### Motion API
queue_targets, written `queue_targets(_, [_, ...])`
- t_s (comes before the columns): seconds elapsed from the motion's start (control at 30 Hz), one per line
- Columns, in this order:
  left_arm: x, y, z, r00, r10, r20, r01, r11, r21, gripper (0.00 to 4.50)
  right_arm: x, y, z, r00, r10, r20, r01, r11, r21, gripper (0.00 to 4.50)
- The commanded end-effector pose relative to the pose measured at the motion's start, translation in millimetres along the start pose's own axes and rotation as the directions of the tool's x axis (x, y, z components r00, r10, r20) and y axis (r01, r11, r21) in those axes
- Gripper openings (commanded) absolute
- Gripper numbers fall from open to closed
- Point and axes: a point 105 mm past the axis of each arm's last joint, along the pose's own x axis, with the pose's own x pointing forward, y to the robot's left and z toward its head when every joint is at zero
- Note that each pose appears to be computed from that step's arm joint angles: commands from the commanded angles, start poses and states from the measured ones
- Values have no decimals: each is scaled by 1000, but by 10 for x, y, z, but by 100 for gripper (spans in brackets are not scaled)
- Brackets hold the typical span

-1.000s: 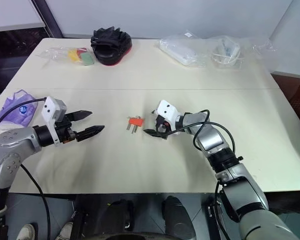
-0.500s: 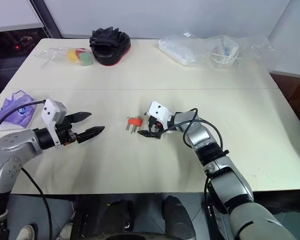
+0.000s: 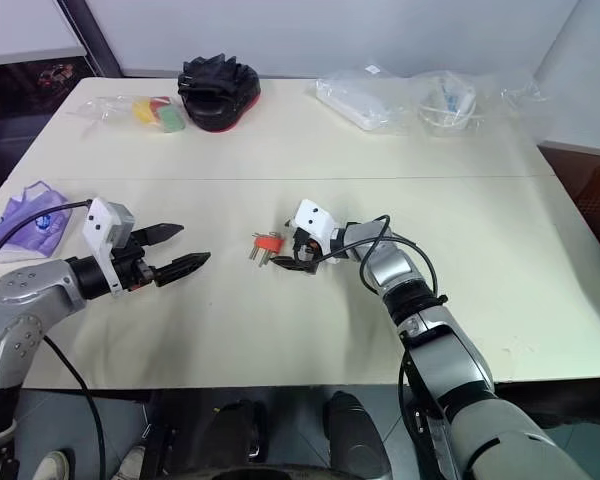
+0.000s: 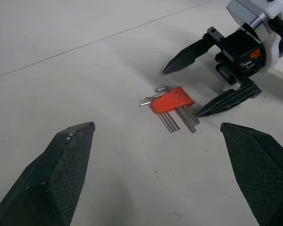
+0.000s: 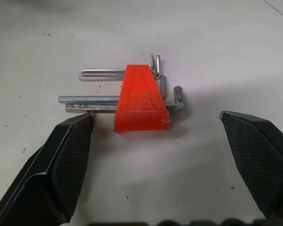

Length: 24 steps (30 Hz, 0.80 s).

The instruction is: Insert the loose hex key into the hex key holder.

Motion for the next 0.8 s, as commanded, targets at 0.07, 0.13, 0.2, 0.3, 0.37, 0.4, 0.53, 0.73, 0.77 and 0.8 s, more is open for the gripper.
queue_targets(0.07, [-34, -2, 127, 999, 10, 37, -12, 999, 50, 450, 30, -37, 27, 1000, -9, -3, 9, 1000, -16, 266])
queue_targets(0.13, [-36, 1, 127, 999, 13, 37, -15, 999, 52, 450, 37, -27, 13, 1000, -4, -6, 4, 1000, -15, 163])
queue_targets(0.2, [-36, 7, 127, 999, 17, 38, -19, 998, 53, 450, 38, -16, 0, 1000, -2, -9, 1, 1000, -25, 97])
queue_targets(0.3, [-31, 17, 126, 999, 17, 38, -19, 998, 53, 450, 5, -46, 36, 999, -39, 6, 40, 996, -76, 97])
queue_targets(0.37, [-23, 25, 129, 999, 16, 39, -18, 998, 53, 450, -35, -82, 82, 997, -78, 24, 81, 988, -133, 97])
queue_targets(0.4, [-12, 32, 135, 999, 15, 41, -17, 998, 54, 450, -73, -125, 124, 993, -116, 33, 121, 973, -196, 97])
queue_targets(0.53, [47, 57, 179, 998, 3, 58, -6, 998, 59, 450, -257, -240, 381, 965, -237, 112, 261, 843, -471, 97])
queue_targets(0.73, [201, 31, 309, 992, -67, 110, 60, 996, 62, 450, -545, -210, 871, 907, -273, 320, 420, 550, -722, 97])
queue_targets(0.77, [227, 16, 338, 989, -86, 120, 79, 995, 61, 450, -592, -198, 932, 897, -276, 346, 441, 483, -756, 97])
queue_targets(0.8, [259, 1, 376, 986, -109, 130, 101, 993, 65, 450, -644, -164, 1007, 886, -264, 381, 461, 410, -787, 97])
